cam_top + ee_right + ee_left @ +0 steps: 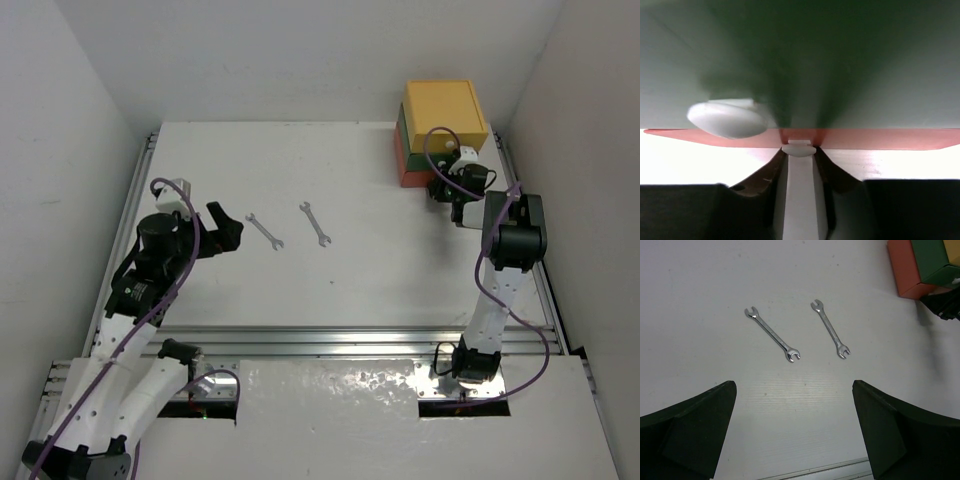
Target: Sort the tools into containers
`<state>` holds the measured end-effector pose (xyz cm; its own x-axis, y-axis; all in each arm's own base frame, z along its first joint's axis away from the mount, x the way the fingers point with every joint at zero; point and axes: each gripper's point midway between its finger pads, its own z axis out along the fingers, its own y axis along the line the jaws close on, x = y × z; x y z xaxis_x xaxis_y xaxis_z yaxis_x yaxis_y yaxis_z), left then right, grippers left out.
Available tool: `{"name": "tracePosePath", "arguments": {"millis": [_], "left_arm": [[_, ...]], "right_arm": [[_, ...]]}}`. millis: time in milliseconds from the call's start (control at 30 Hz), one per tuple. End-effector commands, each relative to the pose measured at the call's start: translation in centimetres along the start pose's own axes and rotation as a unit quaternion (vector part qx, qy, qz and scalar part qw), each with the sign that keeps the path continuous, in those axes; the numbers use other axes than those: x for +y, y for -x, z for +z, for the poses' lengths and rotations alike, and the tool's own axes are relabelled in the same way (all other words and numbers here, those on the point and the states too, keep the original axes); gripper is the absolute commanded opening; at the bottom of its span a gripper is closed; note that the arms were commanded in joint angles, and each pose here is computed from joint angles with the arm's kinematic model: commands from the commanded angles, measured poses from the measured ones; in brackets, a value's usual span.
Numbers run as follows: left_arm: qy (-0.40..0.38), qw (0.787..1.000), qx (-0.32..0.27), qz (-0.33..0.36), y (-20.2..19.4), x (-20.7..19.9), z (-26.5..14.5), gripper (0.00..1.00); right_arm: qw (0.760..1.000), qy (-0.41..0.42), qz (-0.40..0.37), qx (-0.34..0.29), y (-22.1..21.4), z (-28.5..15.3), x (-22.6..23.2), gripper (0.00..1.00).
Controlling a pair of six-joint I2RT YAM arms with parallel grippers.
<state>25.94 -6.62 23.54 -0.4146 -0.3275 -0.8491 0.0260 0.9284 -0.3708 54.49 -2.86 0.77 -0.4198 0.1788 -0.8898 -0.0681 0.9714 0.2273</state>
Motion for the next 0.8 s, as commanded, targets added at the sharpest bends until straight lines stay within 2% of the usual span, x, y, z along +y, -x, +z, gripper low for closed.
{"name": "tracePosePath", "arguments": {"millis": [0,133,233,400,733,767], "left_arm": [[-0.016,1.0,-0.02,0.008,0.9,-0.6,0.3,1.0],[-0.016,1.0,-0.016,0.008,0.8,-0.5,0.3,1.0],[-0.018,1.0,-0.016,0.008,0.8,-0.6,0.3,1.0],[-0.019,1.0,-0.016,0.008,0.7,-0.6,0.4,1.0],[-0.02,1.0,-0.014,0.009,0.7,-0.7,0.4,1.0],[-0.02,1.0,-0.015,0.009,0.7,-0.7,0.4,1.0]], "right_arm": [[0.997,0.017,-0.021,-0.068,4.6,0.4,0.4,0.23],[0.996,0.02,-0.019,-0.084,5.5,-0.2,0.6,0.2],[0.996,0.014,-0.007,-0.087,5.9,-0.3,0.3,0.38],[0.995,0.014,-0.002,-0.097,6.4,-0.4,0.3,0.42],[0.994,0.028,-0.003,-0.109,7.3,-0.3,0.6,0.27],[0.994,0.028,-0.005,-0.11,7.4,-0.3,0.7,0.23]]}}
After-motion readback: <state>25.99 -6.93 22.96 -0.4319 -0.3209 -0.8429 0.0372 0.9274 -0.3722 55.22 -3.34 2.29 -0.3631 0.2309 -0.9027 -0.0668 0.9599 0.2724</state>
